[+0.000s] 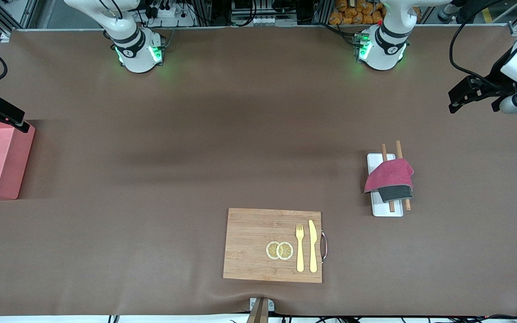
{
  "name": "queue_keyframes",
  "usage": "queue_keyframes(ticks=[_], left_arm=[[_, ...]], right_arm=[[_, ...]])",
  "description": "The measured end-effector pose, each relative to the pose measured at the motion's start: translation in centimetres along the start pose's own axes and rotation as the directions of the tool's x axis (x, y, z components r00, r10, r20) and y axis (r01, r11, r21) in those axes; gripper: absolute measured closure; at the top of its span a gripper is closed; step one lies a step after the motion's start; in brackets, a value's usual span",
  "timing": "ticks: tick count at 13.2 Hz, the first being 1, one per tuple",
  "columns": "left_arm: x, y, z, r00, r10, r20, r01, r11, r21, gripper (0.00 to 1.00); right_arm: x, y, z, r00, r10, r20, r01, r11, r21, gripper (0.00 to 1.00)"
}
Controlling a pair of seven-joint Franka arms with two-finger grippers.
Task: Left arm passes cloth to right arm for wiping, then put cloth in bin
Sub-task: 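Lower the left gripper toward the pink cloth on the chopsticks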
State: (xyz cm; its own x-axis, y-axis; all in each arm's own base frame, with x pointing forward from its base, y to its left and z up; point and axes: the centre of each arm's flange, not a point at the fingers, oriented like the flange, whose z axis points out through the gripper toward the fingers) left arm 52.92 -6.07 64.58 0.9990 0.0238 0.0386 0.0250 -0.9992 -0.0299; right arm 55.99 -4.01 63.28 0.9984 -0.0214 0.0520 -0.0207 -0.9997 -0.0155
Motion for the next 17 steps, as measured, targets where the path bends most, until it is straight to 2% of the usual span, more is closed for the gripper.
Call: queue_keyframes(ticks=[4,6,8,9,14,17], left_arm=[[0.0,0.2,0.1,1.0,0.003,0.004,-0.003,1.0,0.001,0.0],[-0.1,0.4,1.3,0.999,0.01,0.043,-0.01,1.0,0.005,0.0],[0.0,0.8,5.0,0.992,0.015,0.123,-0.016,1.0,0.005,0.0],[0.3,0.9,7.5,0.99,0.016,0.139,-0.016,1.0,0.005,0.0],[0.7,1.2,21.3,0.996,0.019,0.089,-0.018,1.0,-0.01,0.0],[0.6,1.4,26.3,0.995,0.02,0.101,-0.019,1.0,-0.015,0.0]], right_arm=[[0.0,0.0,0.0,1.0,0.0,0.0,0.0,1.0,0.0,0.0],[0.0,0.0,0.0,1.0,0.0,0.001,0.0,1.0,0.0,0.0],[0.0,0.0,0.0,1.0,0.0,0.002,0.0,1.0,0.0,0.0],[0.0,0.0,0.0,1.0,0.0,0.002,0.0,1.0,0.0,0.0],[0.0,0.0,0.1,1.0,0.0,0.003,0.0,1.0,0.0,0.0],[0.0,0.0,0.1,1.0,0.0,0.003,0.0,1.0,0.0,0.0]])
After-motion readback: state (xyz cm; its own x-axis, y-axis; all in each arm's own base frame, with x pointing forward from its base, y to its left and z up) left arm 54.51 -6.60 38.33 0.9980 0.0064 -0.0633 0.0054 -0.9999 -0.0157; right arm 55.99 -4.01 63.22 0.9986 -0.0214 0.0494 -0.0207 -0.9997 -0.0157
